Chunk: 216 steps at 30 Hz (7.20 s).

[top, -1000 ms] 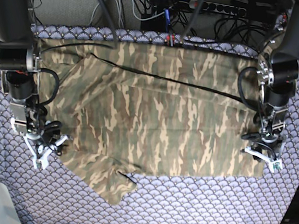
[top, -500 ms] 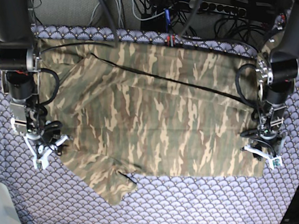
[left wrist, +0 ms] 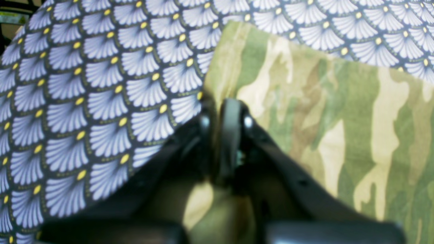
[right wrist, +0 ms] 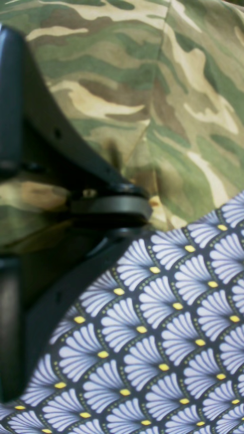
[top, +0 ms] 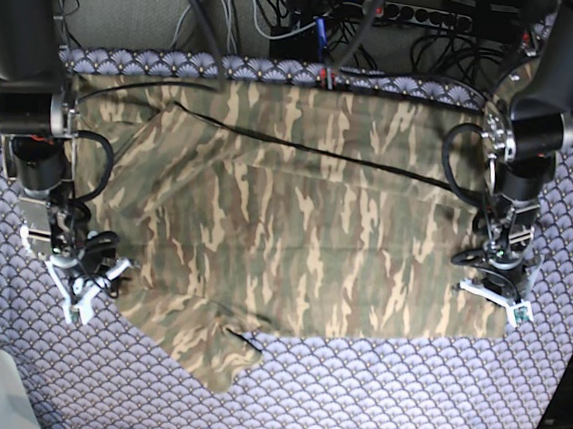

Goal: Fold the T-shirt properly
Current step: 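Lift the hem and fold it toward the collar with both grippers, then release the right gripper and move it to the sleeve flap, then grasp the protruding sleeve with the right gripper and tuck it onto the strip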

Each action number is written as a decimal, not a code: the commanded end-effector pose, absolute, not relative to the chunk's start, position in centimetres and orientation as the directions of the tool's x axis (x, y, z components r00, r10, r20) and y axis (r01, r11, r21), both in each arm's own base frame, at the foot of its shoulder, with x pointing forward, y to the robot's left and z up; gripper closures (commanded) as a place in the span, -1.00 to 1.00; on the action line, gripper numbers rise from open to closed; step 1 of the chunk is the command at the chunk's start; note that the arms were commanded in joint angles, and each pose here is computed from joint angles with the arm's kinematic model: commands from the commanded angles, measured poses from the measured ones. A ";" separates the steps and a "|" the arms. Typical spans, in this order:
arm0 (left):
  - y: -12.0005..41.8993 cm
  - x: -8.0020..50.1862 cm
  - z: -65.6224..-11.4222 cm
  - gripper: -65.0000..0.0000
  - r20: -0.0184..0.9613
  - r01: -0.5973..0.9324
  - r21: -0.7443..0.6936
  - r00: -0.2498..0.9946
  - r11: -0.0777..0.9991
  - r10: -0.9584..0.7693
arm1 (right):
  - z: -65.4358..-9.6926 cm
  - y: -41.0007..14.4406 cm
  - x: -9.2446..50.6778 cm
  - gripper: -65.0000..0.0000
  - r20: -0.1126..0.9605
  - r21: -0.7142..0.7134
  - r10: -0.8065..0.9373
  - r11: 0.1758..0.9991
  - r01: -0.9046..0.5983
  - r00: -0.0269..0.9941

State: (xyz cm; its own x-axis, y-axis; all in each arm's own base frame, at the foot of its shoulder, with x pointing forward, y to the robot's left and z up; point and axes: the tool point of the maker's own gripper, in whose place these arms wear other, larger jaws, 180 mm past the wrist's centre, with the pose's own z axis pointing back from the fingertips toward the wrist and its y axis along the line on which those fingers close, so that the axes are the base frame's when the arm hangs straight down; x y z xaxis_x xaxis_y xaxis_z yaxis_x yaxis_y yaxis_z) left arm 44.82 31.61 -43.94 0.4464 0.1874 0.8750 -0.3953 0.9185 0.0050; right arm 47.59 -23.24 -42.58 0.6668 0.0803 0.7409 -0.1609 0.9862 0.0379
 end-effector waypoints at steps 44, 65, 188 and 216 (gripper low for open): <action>33.6 39.2 -33.0 0.98 0.923 -0.408 0.032 0.362 0.913 0.129 | -33.0 -22.0 39.9 0.96 0.886 -0.176 0.281 0.939 -0.294 0.368; 33.9 34.1 -33.2 0.98 0.920 -0.398 0.112 0.388 0.911 0.057 | -33.3 -20.6 28.5 0.96 0.885 -0.137 0.273 0.927 -0.350 0.377; 29.7 23.1 -37.9 0.00 0.729 -0.333 0.165 0.675 0.929 0.113 | -40.0 -14.0 40.1 -0.07 0.673 0.150 0.333 0.813 -0.563 0.660; 31.4 23.1 -34.8 0.00 0.757 -0.386 0.179 0.642 0.905 0.124 | -37.6 -10.0 36.8 1.00 0.750 0.096 0.379 0.749 -0.656 0.542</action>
State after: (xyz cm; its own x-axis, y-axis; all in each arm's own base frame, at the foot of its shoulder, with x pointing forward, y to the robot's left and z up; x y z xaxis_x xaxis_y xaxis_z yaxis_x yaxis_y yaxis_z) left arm 22.41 31.27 -35.99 0.6687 0.1468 0.7289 -0.3902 0.9037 0.1760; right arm 35.20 -10.22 -39.73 0.5901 0.4028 0.6996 -0.6487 0.7525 0.1140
